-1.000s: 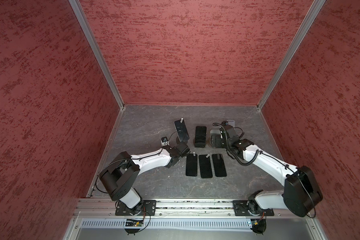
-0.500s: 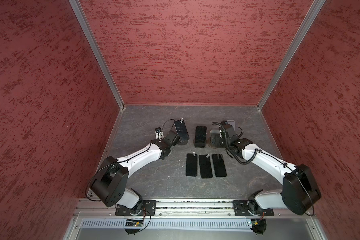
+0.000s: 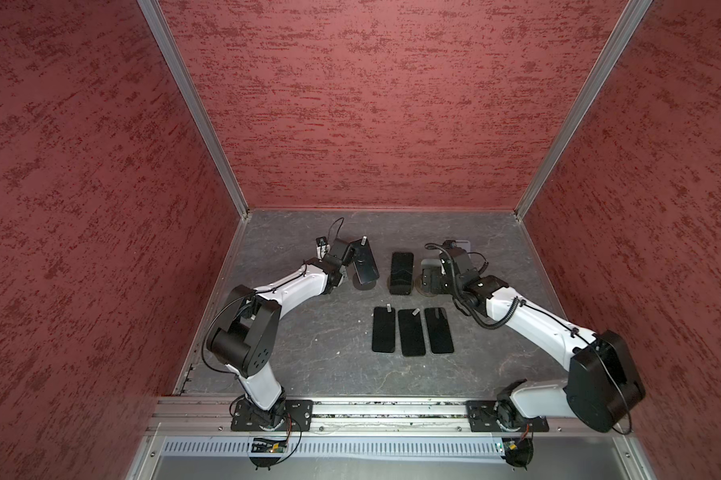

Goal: Remove the phone from the phone stand

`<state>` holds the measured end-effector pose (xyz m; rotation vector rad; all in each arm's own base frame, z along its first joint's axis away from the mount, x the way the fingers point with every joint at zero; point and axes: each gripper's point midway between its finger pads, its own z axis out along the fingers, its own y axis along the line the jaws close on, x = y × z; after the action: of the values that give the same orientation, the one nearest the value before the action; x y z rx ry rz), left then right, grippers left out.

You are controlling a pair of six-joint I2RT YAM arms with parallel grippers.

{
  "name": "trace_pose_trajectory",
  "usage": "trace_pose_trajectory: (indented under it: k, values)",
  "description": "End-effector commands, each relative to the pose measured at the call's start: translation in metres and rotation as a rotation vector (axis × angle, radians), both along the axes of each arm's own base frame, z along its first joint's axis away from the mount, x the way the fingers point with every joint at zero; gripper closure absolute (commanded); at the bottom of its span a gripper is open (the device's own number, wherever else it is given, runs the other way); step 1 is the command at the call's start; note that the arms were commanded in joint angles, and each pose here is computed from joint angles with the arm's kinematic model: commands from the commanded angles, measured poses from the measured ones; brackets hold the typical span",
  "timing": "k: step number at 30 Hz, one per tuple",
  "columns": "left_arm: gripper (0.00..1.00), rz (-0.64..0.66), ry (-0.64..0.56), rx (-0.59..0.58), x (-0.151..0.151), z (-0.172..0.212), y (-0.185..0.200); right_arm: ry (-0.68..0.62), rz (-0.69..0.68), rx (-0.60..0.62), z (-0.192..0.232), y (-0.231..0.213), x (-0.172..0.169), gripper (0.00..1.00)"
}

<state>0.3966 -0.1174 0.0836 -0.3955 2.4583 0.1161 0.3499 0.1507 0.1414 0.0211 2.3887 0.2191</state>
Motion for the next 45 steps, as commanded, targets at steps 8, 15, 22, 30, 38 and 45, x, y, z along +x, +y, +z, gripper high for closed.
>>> trace_pose_trajectory:
  k: [8,15,22,30,38,45]
  values:
    - [0.38,-0.038,0.035,-0.02,0.014,-0.019,-0.013,-0.021,-0.023,0.001,0.013,-0.007,0.0,0.01]
    - [0.35,-0.041,0.059,-0.016,0.011,-0.023,-0.012,-0.019,-0.017,0.009,0.01,-0.004,0.003,0.01]
    - [0.27,-0.047,0.056,-0.017,0.011,-0.017,-0.013,-0.017,-0.015,0.011,0.008,-0.004,0.002,0.01]
    - [0.13,-0.051,0.041,-0.025,0.005,-0.007,-0.014,-0.009,-0.01,0.01,0.007,-0.002,0.004,0.01]
    - [0.09,-0.057,-0.01,-0.04,-0.003,0.011,-0.014,-0.003,-0.002,0.017,0.008,0.002,0.006,0.01]
    - [0.09,-0.101,-0.078,-0.007,-0.021,0.035,-0.017,-0.001,0.011,0.031,0.009,0.007,0.009,0.01]
